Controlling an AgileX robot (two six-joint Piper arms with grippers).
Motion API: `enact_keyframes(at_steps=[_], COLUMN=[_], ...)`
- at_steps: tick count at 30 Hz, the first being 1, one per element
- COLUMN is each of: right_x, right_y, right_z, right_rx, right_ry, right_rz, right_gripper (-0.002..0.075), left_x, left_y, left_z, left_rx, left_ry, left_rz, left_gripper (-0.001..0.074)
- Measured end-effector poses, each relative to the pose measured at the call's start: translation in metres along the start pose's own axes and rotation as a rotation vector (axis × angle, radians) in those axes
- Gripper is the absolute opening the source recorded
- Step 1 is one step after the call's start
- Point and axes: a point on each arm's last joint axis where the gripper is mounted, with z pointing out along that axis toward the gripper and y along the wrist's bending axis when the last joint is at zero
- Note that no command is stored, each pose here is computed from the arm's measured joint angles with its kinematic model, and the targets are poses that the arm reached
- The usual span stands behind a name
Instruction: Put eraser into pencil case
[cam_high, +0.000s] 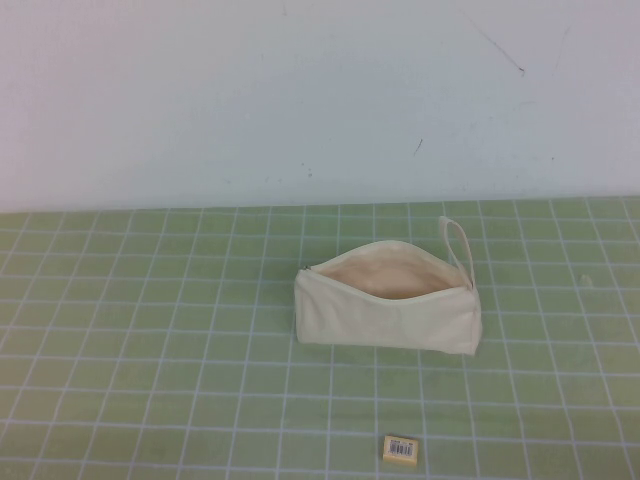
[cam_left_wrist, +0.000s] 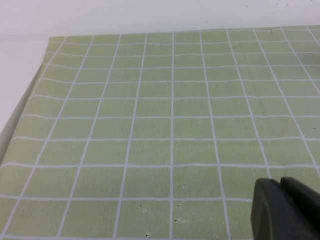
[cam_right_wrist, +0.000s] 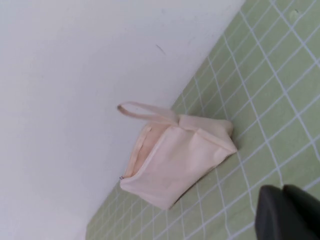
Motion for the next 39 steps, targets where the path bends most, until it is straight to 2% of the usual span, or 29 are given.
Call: enact_keyframes(at_steps=[3,8,10,15,20,23,26,32,36,39], right_x=[0.000,-0.003,-0.003,-0.012,-0.034,-0.052,-0.067,-0.073,-0.054,-0.029], right_y=[0.001,0.001,0.007,0.052,0.111,0.146,0.168,0.190,0.189,0.185], right_z=[0.000,0.000,-0.003,-0.014,-0.016,-0.011,0.005,0.045,0.081,0.108], right_rx=[-0.007,0.000,-0.013,-0.077,-0.163,-0.236,-0.289,-0.398,-0.378,-0.303], right_ry=[-0.001,-0.034,-0.010,0.121,0.382,0.516,0.647,0.937,1.167,1.308], right_rz=[-0.054,-0.362,-0.494,-0.856,-1.340,-1.533,-1.636,-1.797,-1.877,-1.927], right_gripper=[-0.0001,-0.0001,-0.0001,-0.0001,-0.0001,-0.0001,-0.0001,-0.0001,-0.0001,-0.0001], left_x=[0.000,0.000,0.000,0.000,0.000,0.000,0.000,0.000,0.000,0.000], left_y=[0.000,0.000,0.000,0.000,0.000,0.000,0.000,0.000,0.000,0.000], left_z=[0.000,0.000,0.000,0.000,0.000,0.000,0.000,0.000,0.000,0.000], left_rx=[0.000,0.000,0.000,0.000,0.000,0.000,0.000,0.000,0.000,0.000], left_ry=[0.000,0.000,0.000,0.000,0.000,0.000,0.000,0.000,0.000,0.000], left_rz=[0.000,0.000,0.000,0.000,0.000,0.000,0.000,0.000,0.000,0.000], left_gripper=[-0.0001,-0.0001,-0.0001,-0.0001,-0.0001,-0.0001,-0.0001,-0.0001,-0.0001,-0.0001])
